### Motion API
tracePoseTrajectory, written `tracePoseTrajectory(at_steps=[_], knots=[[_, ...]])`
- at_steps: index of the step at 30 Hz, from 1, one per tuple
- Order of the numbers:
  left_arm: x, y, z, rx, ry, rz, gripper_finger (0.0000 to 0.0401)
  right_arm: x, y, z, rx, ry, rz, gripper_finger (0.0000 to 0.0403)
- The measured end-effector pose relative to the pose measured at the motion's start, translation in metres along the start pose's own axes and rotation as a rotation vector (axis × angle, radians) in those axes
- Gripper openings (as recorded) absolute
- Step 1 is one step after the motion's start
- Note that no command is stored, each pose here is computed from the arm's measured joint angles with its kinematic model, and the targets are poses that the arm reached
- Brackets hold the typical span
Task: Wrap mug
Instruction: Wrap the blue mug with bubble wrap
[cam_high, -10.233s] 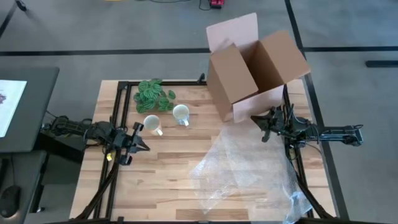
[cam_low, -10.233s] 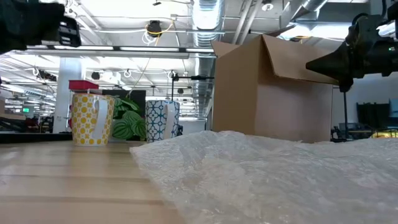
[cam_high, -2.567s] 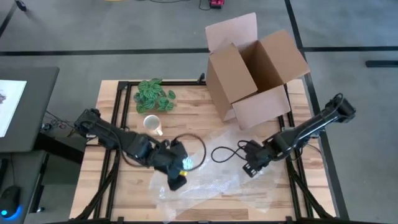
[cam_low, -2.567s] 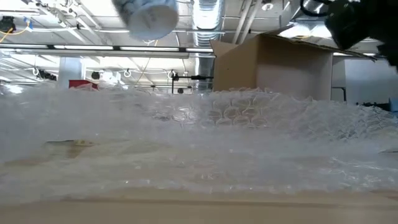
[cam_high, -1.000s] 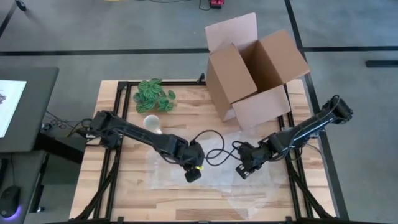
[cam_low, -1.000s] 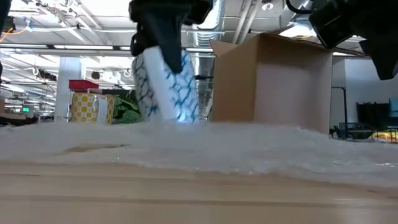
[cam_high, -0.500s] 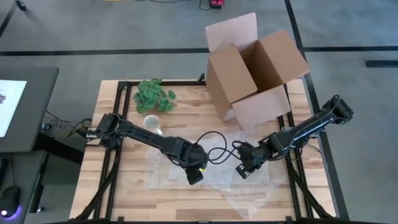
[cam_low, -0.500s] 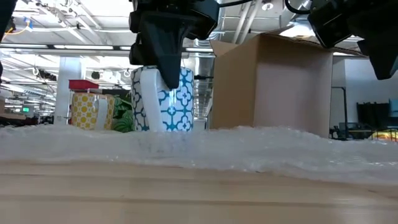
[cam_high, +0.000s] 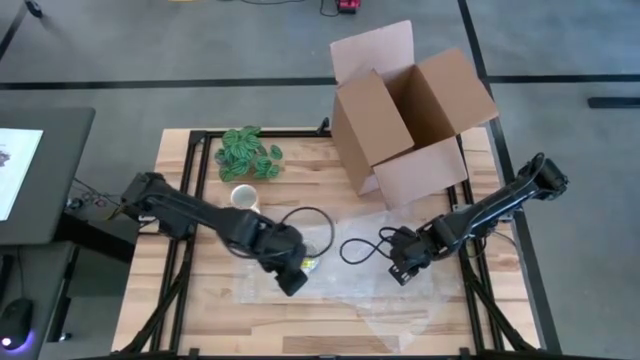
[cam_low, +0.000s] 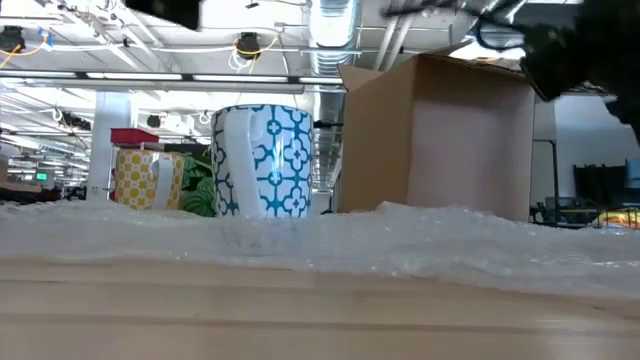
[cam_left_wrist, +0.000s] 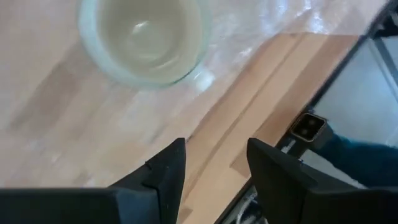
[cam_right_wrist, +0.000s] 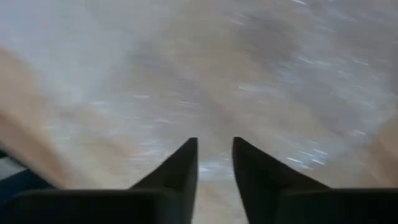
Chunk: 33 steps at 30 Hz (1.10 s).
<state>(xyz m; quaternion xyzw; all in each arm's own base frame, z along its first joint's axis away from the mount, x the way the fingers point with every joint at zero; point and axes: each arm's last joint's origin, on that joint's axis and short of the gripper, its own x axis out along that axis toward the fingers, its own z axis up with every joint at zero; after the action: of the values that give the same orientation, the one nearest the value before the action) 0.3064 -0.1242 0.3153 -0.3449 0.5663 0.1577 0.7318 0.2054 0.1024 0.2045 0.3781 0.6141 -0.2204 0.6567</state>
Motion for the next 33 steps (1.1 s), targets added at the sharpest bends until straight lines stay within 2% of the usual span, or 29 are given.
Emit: tracePoseTrajectory(at_steps=[5, 8, 11, 16, 20, 23, 26, 31, 33], knots=[[-0.014, 0.0, -0.037, -0.058, 0.012, 0.072, 0.0153, 0.021, -0.018, -0.009, 0.055, 0.034, -0.077, 0.0174], [-0.015, -0.004, -0.057, -0.089, 0.023, 0.086, 0.0152, 0.03, -0.028, -0.015, 0.096, 0.044, -0.128, 0.0203], [-0.016, -0.008, -0.075, -0.11, 0.028, 0.085, 0.0152, 0.035, -0.033, -0.019, 0.136, 0.046, -0.149, 0.0215], [-0.018, -0.011, -0.099, -0.15, 0.002, 0.105, 0.0152, 0.041, -0.036, -0.024, 0.152, 0.049, -0.145, 0.021], [-0.019, -0.009, -0.112, -0.17, -0.028, 0.134, 0.0152, 0.047, -0.041, -0.024, 0.16, 0.055, -0.149, 0.0192], [-0.02, -0.009, -0.115, -0.175, -0.063, 0.135, 0.0152, 0.054, -0.045, -0.024, 0.171, 0.065, -0.13, 0.0162], [-0.02, -0.009, -0.117, -0.18, -0.081, 0.134, 0.0152, 0.056, -0.045, -0.025, 0.183, 0.064, -0.112, 0.0118], [-0.02, -0.009, -0.116, -0.179, -0.096, 0.133, 0.0152, 0.052, -0.04, -0.024, 0.174, 0.063, -0.094, 0.0021], [-0.02, -0.009, -0.116, -0.179, -0.1, 0.133, 0.0152, 0.046, -0.034, -0.024, 0.161, 0.064, -0.087, 0.0008]])
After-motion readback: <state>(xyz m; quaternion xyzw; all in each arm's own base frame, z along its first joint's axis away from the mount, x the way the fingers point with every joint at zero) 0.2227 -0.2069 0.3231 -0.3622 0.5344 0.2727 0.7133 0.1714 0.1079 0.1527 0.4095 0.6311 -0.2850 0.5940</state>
